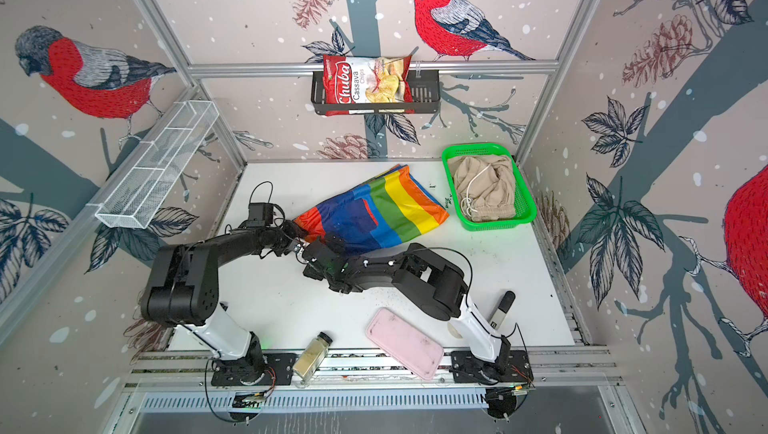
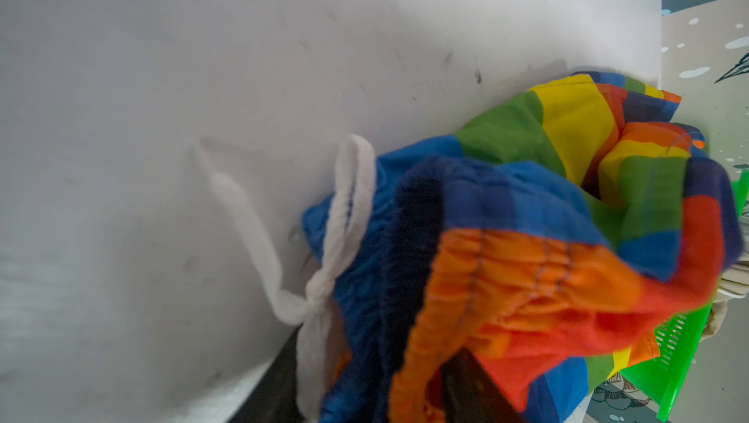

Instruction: Fold and stack the shorts

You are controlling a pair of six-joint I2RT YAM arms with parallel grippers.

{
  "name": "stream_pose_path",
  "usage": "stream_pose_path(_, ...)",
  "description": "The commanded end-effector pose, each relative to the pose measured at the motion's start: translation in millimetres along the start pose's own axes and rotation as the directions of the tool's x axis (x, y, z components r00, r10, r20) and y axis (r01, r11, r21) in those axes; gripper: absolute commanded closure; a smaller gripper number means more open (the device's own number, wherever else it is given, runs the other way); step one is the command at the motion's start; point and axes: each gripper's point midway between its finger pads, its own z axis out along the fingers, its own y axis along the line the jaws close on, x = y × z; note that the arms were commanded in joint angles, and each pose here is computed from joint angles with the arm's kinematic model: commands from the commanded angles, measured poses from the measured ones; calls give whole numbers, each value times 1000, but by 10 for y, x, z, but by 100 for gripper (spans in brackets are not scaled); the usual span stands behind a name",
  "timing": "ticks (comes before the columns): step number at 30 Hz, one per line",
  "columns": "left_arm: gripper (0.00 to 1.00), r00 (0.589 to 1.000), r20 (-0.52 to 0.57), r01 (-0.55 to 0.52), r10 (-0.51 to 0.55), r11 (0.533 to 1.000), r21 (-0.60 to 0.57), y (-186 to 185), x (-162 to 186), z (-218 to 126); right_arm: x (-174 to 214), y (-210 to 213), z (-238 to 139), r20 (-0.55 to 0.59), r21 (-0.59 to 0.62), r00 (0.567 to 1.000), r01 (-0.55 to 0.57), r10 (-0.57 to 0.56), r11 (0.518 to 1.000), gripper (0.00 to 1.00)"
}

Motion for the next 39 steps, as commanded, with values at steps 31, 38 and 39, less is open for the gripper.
stream_pose_path(31, 2, 1000, -8, 10, -9, 996, 87, -102, 231, -171, -318, 26, 50, -32, -325, 919, -380, 392, 866, 100)
stream_pose_path(38, 5, 998, -48, 37, -32, 994, 104, -109, 377, -13, -533, -235, -143, 15, -393, 837, -498, 547, 773, 100)
stream_pose_path(39, 6, 998, -55, 48, -42, 993, 112, -110, 390, 9, -546, -245, -164, 17, -399, 831, -505, 557, 765, 100)
